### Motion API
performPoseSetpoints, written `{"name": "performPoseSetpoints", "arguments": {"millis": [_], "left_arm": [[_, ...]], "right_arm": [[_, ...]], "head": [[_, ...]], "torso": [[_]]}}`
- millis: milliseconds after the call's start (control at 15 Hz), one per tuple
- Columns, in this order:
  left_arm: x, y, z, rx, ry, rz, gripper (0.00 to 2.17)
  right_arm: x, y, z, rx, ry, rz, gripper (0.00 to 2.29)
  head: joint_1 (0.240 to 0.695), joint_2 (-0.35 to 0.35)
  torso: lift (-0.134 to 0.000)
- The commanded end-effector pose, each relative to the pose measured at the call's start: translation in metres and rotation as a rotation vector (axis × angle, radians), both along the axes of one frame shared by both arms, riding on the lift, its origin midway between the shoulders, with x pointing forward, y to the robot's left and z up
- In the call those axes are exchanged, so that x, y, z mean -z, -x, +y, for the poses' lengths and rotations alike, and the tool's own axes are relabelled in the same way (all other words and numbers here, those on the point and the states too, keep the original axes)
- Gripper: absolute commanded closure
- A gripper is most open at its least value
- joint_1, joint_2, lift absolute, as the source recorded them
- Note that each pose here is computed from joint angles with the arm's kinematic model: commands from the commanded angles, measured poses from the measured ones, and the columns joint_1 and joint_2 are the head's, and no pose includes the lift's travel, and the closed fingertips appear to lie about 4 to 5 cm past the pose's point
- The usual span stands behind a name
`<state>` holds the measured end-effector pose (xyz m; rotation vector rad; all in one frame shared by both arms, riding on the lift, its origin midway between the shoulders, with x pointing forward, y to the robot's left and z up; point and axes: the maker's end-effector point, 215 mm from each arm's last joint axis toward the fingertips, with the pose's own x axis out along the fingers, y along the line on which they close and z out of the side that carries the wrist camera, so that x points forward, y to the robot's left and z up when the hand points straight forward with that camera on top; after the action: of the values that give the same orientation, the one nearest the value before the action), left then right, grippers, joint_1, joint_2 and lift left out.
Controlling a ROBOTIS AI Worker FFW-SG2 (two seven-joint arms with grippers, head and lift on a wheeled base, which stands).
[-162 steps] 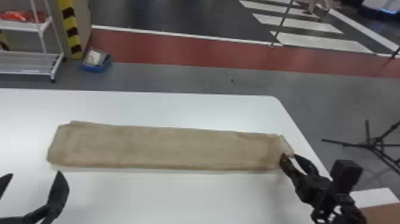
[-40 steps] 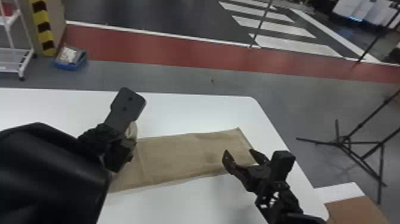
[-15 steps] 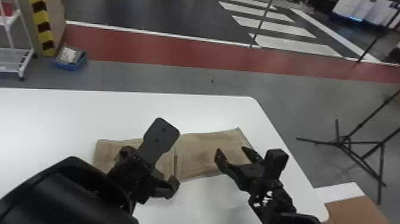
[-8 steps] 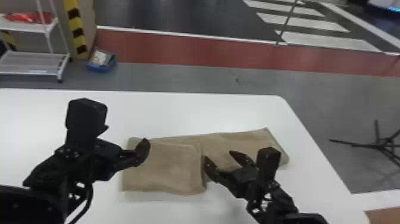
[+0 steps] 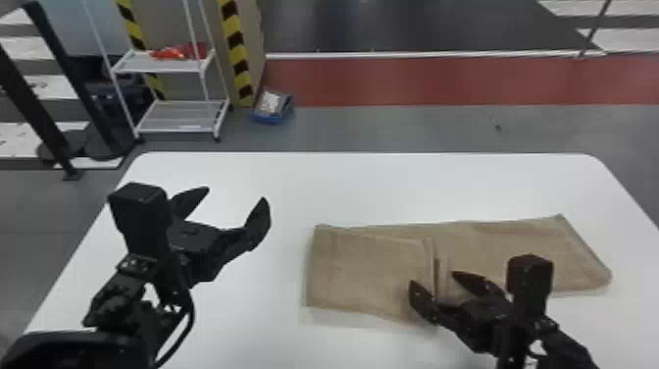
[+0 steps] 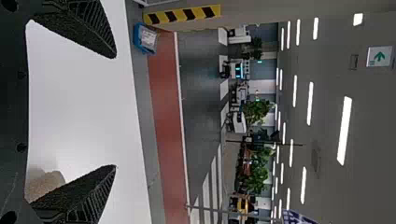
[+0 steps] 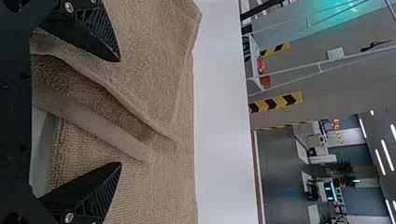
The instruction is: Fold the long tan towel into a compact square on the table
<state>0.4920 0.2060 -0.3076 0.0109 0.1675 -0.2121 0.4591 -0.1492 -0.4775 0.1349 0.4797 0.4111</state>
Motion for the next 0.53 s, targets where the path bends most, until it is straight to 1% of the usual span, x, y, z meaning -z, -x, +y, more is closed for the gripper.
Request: {"name": "performPoseSetpoints", "arguments": {"millis": [0,67,200,333,467], "left_arm": [[0.005,0.008,0.011,-0.015,0.025,-0.007,0.03],[0.008,0.010,0.012,-0.012,0.039,-0.003,0.03],[0.013,0.014,0.018,-0.015,0.048,-0.005,0.03],[0.015,0.016,0.018,-0.012,0.061,0.000,0.03],[0.016,0.018,0.019,-0.012,0.061,-0.003,0.03]], "right_arm": [[-0.002,0.000,0.011,-0.019,0.001,-0.001,0.10],[-0.002,0.000,0.015,-0.028,0.004,-0.003,0.11],[-0.002,0.001,0.027,-0.050,0.012,-0.001,0.13],[0.000,0.002,0.030,-0.059,0.023,0.002,0.23],[-0.002,0.003,0.032,-0.070,0.014,0.000,0.39]], "head": [[0.695,0.059],[0.695,0.075],[0.695,0.091],[0.695,0.108],[0.695,0.124]], "torso": [[-0.113],[-0.113],[-0.113],[-0.113],[-0.113]]}}
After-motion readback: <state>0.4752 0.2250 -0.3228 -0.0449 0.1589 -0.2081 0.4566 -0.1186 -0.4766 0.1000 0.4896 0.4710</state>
